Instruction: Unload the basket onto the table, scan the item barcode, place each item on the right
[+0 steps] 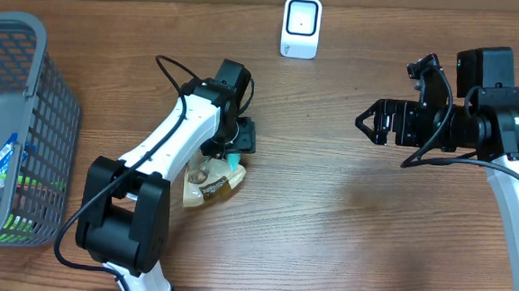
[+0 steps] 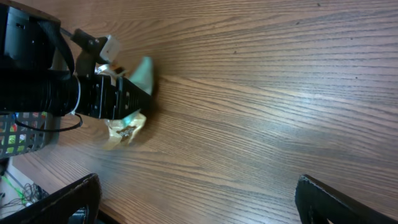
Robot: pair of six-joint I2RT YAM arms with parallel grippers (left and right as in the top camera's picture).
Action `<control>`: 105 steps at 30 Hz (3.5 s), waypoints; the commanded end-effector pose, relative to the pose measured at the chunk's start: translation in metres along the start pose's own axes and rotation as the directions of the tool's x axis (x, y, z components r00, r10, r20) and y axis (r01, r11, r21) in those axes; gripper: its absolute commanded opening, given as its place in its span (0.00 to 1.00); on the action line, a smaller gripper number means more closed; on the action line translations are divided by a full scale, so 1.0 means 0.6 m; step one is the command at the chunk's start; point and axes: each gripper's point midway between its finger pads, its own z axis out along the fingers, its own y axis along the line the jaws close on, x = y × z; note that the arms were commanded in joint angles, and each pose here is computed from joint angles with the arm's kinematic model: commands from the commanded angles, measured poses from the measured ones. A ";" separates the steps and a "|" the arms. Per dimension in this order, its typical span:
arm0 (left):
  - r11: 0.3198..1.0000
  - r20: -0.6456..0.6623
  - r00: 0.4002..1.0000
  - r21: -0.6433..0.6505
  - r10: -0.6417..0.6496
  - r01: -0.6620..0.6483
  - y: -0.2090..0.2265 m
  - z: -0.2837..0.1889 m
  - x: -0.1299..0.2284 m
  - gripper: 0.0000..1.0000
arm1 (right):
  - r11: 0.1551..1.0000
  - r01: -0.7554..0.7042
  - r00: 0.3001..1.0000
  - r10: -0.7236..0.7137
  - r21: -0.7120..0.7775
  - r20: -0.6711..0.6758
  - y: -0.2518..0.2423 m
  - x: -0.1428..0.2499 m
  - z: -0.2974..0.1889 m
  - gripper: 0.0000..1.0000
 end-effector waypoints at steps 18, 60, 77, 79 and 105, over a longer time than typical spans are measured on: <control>0.977 0.345 0.935 0.160 0.077 -0.139 -0.032 -0.375 -0.139 0.75 | 1.000 0.000 1.000 0.000 -0.003 -0.013 0.003 0.007 0.001 1.00; 0.350 0.454 0.271 0.098 -0.849 0.932 0.684 -0.519 0.110 0.76 | 1.000 0.018 1.000 -0.018 -0.006 0.020 0.005 -0.007 0.001 1.00; -0.028 0.420 -0.096 0.165 -0.902 0.986 0.785 -0.327 0.100 0.72 | 1.000 0.013 1.000 -0.013 -0.005 0.010 0.004 -0.003 0.001 1.00; -0.023 0.433 -0.099 0.178 -0.896 0.984 0.796 -0.307 0.094 0.72 | 1.000 0.012 1.000 -0.012 -0.005 0.010 0.004 -0.003 0.001 1.00; 0.659 0.634 0.569 -0.122 -0.524 0.742 0.849 -0.117 -0.060 0.92 | 0.999 -0.040 0.999 0.040 -0.011 -0.036 0.005 0.016 0.001 1.00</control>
